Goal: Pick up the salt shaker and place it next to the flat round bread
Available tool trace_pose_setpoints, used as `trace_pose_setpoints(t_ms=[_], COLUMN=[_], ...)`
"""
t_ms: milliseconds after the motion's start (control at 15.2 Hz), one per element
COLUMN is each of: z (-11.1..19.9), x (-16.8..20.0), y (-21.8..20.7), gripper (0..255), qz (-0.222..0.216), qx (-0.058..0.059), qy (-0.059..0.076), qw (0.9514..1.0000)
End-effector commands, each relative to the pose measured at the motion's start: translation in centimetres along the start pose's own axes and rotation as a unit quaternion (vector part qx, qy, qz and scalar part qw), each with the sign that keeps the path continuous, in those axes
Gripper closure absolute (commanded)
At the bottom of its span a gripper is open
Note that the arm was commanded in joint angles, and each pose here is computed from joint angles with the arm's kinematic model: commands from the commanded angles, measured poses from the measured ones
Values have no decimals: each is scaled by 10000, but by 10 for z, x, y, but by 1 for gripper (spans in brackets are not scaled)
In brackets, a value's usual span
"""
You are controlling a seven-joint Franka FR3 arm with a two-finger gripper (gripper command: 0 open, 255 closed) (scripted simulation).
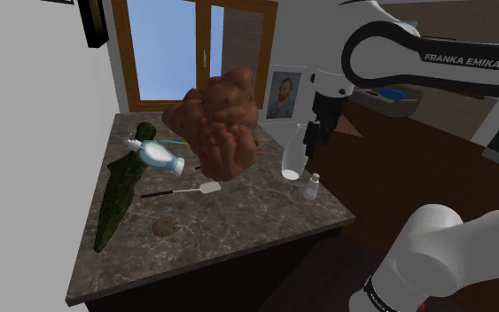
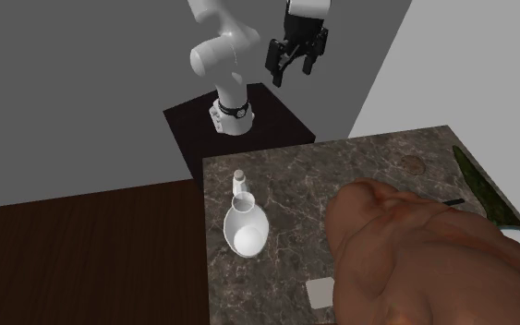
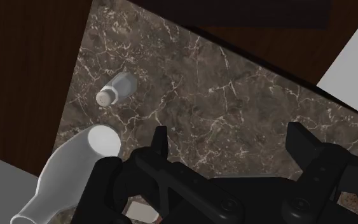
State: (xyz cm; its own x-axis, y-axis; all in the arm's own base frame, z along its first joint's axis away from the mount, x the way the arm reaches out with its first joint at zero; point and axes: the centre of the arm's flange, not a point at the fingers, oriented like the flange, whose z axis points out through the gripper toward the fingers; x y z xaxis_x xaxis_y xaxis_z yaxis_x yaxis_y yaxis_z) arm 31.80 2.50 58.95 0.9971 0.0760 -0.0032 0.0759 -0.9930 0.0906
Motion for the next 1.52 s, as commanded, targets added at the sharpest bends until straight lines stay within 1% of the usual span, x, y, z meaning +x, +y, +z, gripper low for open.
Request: trace_pose_setpoints(t_ms=[0, 1254, 1452], z=[0, 178, 190], x=[0, 34, 35], y=[0, 184, 185], gripper=[0, 0, 0], qz=[0, -76, -76], qx=[0, 327, 330], qy=[0, 38, 38], qw=[10000, 9994, 9994])
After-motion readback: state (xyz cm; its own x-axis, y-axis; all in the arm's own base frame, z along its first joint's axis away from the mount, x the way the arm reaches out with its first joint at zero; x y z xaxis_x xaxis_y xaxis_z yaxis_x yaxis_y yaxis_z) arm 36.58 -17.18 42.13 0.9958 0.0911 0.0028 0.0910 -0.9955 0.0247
